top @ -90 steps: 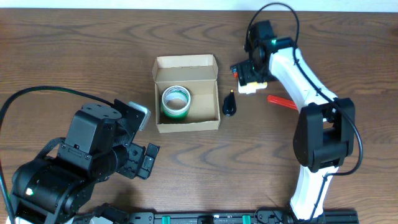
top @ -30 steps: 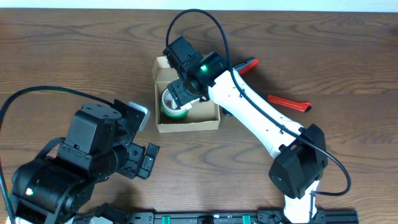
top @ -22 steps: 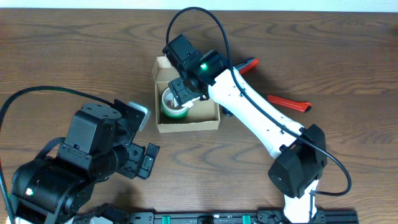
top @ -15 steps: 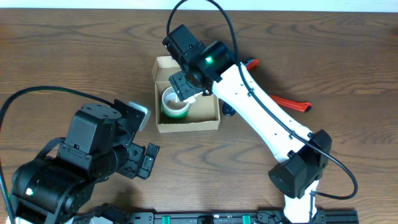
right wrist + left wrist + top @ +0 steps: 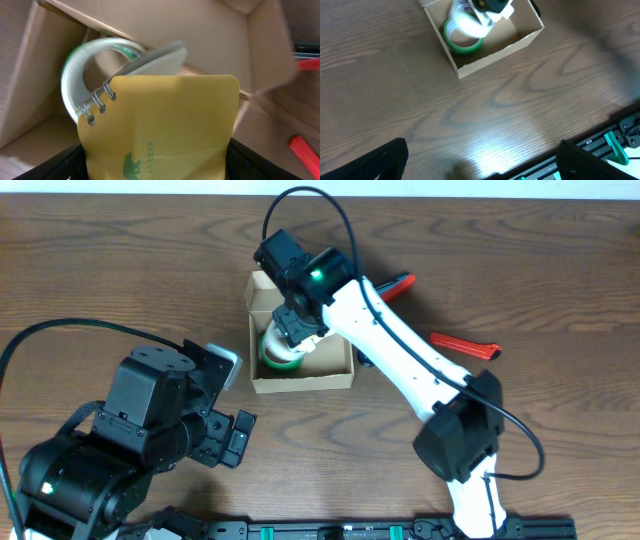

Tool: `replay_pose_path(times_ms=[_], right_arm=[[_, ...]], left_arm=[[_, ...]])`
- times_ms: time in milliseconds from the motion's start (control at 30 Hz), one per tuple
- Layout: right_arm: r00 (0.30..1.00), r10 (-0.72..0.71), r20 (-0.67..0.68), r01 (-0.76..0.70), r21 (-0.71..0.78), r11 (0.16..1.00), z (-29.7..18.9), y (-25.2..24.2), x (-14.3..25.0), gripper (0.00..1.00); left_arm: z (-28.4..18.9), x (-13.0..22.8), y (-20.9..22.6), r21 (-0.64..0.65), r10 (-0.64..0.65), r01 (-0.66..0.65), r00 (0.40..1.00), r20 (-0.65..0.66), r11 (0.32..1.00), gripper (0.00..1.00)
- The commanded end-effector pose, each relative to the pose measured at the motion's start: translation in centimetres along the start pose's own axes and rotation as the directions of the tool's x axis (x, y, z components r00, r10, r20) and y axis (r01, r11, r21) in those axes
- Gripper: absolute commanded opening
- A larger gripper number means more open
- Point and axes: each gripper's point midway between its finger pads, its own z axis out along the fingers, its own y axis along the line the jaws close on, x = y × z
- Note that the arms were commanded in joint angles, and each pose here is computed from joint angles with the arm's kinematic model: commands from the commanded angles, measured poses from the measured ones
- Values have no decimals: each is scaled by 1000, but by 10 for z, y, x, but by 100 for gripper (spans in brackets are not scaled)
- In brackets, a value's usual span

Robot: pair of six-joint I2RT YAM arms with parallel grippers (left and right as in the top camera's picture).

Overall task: Pack container
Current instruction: 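Carry the yellow notepad into the box and release it upright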

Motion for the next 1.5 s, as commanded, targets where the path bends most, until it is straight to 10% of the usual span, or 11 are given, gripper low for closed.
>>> replay_pose_path(times_ms=[0, 1467], right_arm=[[999, -35, 7, 35, 6, 999, 7, 10, -3, 74], [983, -61, 175, 66, -21, 998, -34, 14, -40, 99]], left_arm=[[-3, -1, 1, -8, -8, 8, 1000, 8, 1000, 95], [-3, -1, 1, -8, -8, 8, 1000, 8, 1000, 95]])
